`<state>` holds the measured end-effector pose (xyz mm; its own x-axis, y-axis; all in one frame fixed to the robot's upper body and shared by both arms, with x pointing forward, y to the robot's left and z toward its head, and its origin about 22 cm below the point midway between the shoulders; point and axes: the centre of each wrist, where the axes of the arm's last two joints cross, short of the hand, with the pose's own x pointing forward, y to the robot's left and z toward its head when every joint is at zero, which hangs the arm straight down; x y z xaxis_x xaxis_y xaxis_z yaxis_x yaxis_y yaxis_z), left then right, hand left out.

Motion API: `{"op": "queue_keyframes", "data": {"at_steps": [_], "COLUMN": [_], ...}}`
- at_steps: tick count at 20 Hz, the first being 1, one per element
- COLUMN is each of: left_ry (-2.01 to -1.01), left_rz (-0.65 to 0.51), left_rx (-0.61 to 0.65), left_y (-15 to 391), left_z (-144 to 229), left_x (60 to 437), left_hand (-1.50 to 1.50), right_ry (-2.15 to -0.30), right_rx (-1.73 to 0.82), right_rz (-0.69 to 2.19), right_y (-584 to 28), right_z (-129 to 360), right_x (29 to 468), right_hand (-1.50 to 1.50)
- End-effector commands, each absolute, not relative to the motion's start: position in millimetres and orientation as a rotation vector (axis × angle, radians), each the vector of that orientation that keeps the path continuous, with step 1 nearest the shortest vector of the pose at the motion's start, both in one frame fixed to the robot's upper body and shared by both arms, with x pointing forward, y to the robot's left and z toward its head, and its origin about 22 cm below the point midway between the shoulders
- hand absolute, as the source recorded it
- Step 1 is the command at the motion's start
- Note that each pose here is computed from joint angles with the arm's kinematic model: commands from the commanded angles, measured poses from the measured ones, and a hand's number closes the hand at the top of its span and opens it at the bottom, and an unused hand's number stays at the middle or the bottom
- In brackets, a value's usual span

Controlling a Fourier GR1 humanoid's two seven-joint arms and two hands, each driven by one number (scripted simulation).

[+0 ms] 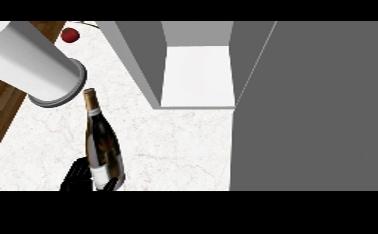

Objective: Pick up the wine, place it into the cabinet and close the cabinet

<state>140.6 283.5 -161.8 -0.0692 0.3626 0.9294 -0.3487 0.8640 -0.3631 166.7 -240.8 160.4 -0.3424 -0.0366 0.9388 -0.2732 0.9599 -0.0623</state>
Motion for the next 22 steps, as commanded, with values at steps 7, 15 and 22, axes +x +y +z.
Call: {"op": "queue_keyframes", "data": {"at_steps": [7,15,22], "left_ry": [-1.543,-1.621,-1.692], "left_rz": [0.366,0.297,0.305], "left_rx": [-0.152,-0.226,-0.352], "left_y": [290.9,281.9,283.0], "left_z": [-169.3,-173.4,-158.3], "left_x": [124.7,140.1,133.2], "left_hand": [1.5,1.5,1.5], "right_ry": [-1.931,-1.912,-1.909], "right_rx": [0.206,0.225,0.218], "right_rz": [0.235,0.262,0.238], "right_y": [-246.1,-248.8,-231.4], "right_z": [168.5,172.8,166.6], "right_x": [162.4,176.9,155.7], "right_hand": [-1.5,-1.5,-1.5]}}
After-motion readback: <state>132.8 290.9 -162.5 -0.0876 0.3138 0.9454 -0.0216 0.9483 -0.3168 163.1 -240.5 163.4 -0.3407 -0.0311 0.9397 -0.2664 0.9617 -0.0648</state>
